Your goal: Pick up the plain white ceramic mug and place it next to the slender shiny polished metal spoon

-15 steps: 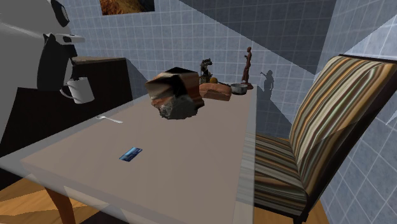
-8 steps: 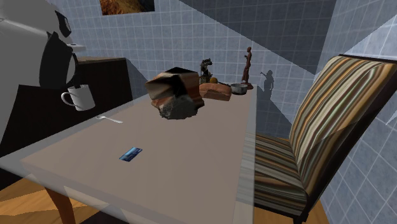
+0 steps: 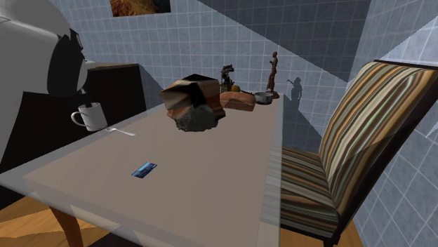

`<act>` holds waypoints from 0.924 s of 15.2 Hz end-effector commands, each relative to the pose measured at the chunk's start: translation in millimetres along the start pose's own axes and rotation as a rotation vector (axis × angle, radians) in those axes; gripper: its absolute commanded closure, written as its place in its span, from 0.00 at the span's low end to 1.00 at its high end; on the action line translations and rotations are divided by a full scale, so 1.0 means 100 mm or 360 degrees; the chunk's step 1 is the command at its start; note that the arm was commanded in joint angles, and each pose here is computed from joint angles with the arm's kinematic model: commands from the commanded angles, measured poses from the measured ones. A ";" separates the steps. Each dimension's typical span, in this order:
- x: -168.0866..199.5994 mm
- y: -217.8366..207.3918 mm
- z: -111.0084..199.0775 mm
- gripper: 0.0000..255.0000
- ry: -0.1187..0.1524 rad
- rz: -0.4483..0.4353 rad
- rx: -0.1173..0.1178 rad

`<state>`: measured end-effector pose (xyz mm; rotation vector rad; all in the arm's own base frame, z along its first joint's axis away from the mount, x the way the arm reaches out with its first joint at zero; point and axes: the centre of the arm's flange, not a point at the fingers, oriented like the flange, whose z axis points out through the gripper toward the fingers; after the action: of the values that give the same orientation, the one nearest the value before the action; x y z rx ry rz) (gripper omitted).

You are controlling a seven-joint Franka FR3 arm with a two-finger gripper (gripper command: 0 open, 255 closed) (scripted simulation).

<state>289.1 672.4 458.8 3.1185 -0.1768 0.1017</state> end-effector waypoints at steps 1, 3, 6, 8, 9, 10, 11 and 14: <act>-0.01 0.01 0.10 1.00 0.0000 0.0000 0.0001; -0.01 0.01 0.21 1.00 0.0000 0.0000 0.0001; -0.02 0.01 0.37 1.00 0.0000 0.0000 0.0001; -0.03 0.01 0.47 1.00 0.0000 0.0000 0.0001; -0.03 0.00 0.52 1.00 0.0000 0.0000 0.0001; -0.04 0.00 0.58 1.00 0.0000 0.0000 0.0001; -0.04 0.00 0.63 1.00 0.0000 0.0000 0.0001; -0.05 0.00 0.79 1.00 0.0000 0.0000 0.0001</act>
<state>289.2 670.8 385.7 3.1185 -0.1769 0.1017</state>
